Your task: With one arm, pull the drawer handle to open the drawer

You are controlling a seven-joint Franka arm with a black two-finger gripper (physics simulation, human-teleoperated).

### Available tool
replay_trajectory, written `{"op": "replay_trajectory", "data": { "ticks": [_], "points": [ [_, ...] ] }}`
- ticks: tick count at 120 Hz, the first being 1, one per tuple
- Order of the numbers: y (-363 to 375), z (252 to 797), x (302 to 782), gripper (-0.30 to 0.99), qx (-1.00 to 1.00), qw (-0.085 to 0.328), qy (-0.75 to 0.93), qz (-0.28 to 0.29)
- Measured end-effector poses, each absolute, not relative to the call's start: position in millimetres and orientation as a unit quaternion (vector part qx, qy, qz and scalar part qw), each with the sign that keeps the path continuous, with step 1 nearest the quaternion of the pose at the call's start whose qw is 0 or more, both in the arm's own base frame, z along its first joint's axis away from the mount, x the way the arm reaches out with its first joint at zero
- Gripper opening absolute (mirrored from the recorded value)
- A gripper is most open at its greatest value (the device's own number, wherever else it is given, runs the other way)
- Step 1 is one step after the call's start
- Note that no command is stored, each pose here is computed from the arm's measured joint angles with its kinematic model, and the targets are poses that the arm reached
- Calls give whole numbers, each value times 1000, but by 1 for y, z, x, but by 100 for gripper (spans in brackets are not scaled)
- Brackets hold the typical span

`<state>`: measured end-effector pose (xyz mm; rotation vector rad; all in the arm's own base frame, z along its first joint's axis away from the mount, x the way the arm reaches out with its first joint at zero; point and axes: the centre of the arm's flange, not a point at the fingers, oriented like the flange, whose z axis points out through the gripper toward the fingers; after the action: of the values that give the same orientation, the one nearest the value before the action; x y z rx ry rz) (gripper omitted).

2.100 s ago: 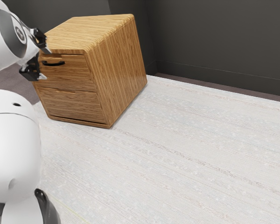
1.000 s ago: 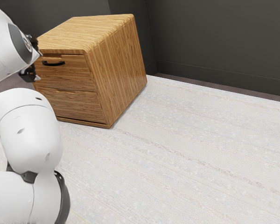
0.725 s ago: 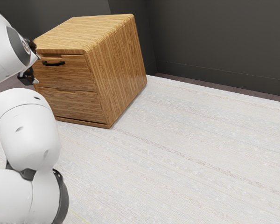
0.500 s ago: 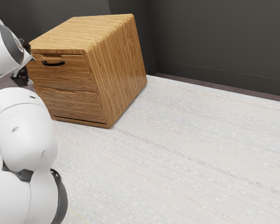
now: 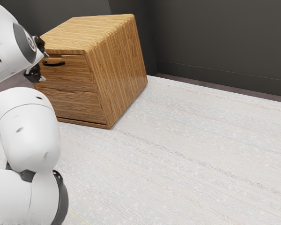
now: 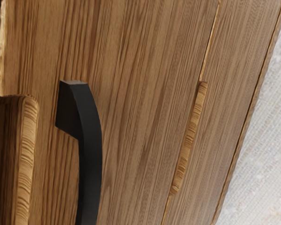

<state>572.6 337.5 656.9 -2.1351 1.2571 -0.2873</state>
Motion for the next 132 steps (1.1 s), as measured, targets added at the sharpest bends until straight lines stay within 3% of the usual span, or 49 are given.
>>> {"op": "replay_trajectory", "data": {
  "ticks": [22, 34, 45, 132],
  "points": [
    [336, 645, 584, 71, -809, 311, 487, -112],
    [339, 644, 581, 79, -811, 311, 484, -109],
    [338, 647, 579, 71, -810, 313, 483, -108],
    [350, 628, 572, 51, -820, 299, 477, -105]
  ]
}}
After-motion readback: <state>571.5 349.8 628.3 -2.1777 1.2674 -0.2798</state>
